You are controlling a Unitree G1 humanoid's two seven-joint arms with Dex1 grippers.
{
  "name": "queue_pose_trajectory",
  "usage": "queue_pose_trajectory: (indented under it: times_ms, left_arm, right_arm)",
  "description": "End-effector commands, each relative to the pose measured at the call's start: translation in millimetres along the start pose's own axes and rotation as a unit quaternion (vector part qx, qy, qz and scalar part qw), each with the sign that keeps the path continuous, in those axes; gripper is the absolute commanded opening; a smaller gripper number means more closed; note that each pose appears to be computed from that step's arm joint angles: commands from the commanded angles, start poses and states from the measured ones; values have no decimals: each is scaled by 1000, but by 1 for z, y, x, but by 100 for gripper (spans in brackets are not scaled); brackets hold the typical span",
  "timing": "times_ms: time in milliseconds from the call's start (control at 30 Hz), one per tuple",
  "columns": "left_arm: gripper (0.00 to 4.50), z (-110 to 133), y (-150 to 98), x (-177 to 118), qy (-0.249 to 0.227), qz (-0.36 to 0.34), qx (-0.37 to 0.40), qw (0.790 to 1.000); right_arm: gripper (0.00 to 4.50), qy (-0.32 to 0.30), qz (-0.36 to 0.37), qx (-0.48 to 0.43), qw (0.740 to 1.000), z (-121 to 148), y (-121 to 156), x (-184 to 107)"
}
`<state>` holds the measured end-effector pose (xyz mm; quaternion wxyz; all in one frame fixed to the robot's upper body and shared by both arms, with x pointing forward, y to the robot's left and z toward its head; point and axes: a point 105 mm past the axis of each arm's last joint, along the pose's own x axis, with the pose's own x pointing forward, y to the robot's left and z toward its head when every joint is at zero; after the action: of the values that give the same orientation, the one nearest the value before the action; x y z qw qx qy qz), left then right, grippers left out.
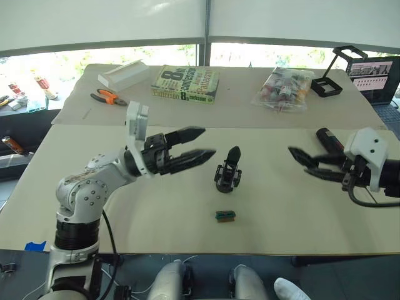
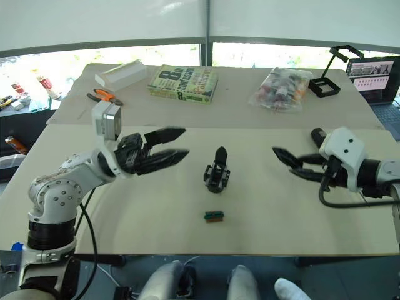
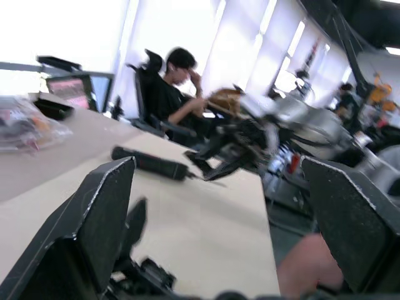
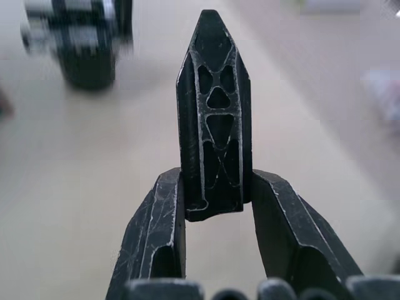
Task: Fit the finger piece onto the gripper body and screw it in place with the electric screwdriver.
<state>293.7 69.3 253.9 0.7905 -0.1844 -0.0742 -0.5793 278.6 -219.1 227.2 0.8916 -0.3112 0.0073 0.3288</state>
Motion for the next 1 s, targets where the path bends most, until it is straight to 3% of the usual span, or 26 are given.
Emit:
queue_pose_trajectory:
  times_ms: [33, 233, 500, 600, 833, 867, 1000]
  left_arm:
    - [450, 10, -1, 27, -50, 27, -11, 998]
    - [450, 10, -9, 51, -84, 9, -87, 993]
    - [450, 8, -13, 63, -91, 5, -112, 989]
    - [366, 6, -14, 65, -93, 3, -122, 988]
    - [27, 4, -14, 70, -94, 1, -136, 986]
    - [0, 3, -14, 70, -95, 2, -138, 986]
    - [0, 4, -12, 71, -103, 6, -153, 983]
  right_arm:
    - [111, -65, -86, -82, 991, 46, 16, 14]
    - [111, -108, -139, -96, 980, 65, 25, 42]
    - [111, -133, -133, -111, 976, 81, 39, 60]
    - [111, -139, -126, -111, 976, 84, 45, 62]
    - [111, -151, -125, -116, 974, 92, 49, 62]
    - [111, -152, -125, -117, 973, 93, 49, 62]
    - [111, -171, -120, -114, 971, 101, 52, 60]
